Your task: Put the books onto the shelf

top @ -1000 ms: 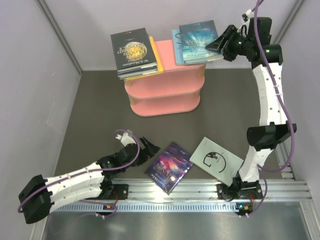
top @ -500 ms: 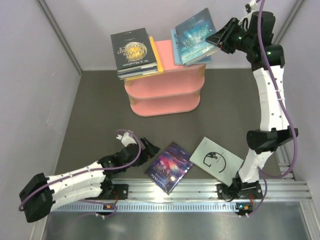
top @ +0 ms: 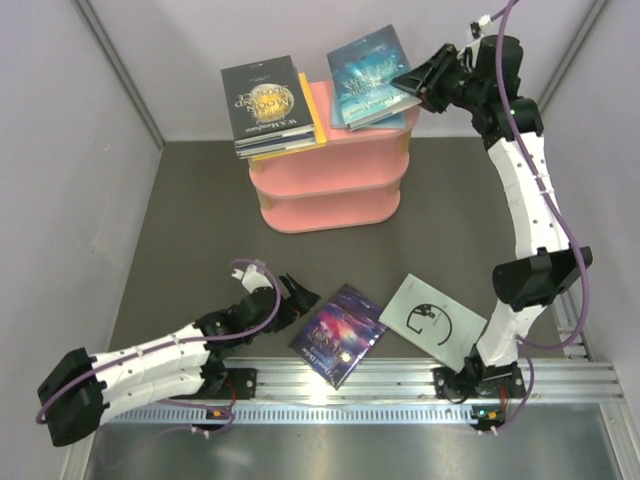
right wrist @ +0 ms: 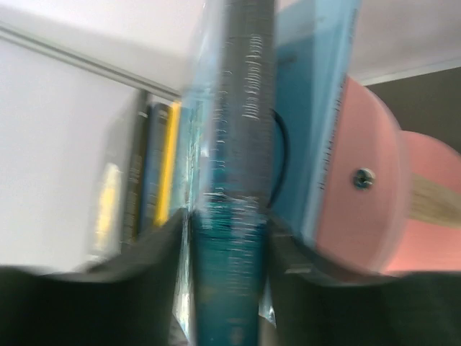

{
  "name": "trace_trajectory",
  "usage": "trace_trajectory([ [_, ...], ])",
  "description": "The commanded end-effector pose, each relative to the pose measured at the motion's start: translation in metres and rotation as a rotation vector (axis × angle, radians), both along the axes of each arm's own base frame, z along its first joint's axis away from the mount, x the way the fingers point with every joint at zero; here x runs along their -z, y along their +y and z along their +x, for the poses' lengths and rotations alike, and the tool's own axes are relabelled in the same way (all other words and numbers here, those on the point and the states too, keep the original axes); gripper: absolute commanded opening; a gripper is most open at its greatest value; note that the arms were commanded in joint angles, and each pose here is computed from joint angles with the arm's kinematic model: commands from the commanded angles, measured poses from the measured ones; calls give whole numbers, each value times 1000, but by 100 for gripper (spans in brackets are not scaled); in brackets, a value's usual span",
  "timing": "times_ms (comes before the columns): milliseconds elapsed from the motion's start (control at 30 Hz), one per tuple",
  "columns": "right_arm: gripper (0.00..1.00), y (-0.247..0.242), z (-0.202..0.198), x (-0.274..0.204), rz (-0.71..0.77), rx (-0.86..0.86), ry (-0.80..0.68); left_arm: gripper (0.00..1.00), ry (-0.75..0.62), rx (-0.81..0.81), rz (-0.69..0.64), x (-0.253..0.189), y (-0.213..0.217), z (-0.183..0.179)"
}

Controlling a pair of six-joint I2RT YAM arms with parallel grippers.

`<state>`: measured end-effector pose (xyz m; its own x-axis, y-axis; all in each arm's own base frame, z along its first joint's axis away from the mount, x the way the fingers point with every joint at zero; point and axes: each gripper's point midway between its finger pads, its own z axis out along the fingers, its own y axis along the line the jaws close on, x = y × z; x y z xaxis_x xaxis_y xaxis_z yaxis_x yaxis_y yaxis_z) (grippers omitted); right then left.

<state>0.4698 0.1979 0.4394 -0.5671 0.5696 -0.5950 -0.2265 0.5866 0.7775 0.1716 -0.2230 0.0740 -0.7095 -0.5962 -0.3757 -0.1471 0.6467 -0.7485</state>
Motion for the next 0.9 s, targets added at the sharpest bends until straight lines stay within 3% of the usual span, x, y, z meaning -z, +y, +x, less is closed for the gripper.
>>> trace_trajectory([
  [0,56,-6,-15,-3,-116,21,-68,95,-45,-14,-49,-16,-2,5],
  [67,99,-14,-16,3,-161,54,-47,95,-46,-16,-47,-15,0,4],
  [367,100,-49,-12,37,-419,156,27,94,-42,-13,-48,-15,-2,5],
  [567,100,-64,-17,33,-428,179,2,94,-48,-6,-26,-15,-2,6],
  [667,100,-67,-48,-22,-339,184,-200,95,-67,-4,12,-24,0,9],
  [867,100,-88,-94,-57,-267,279,-428,98,-88,1,37,-31,2,11],
])
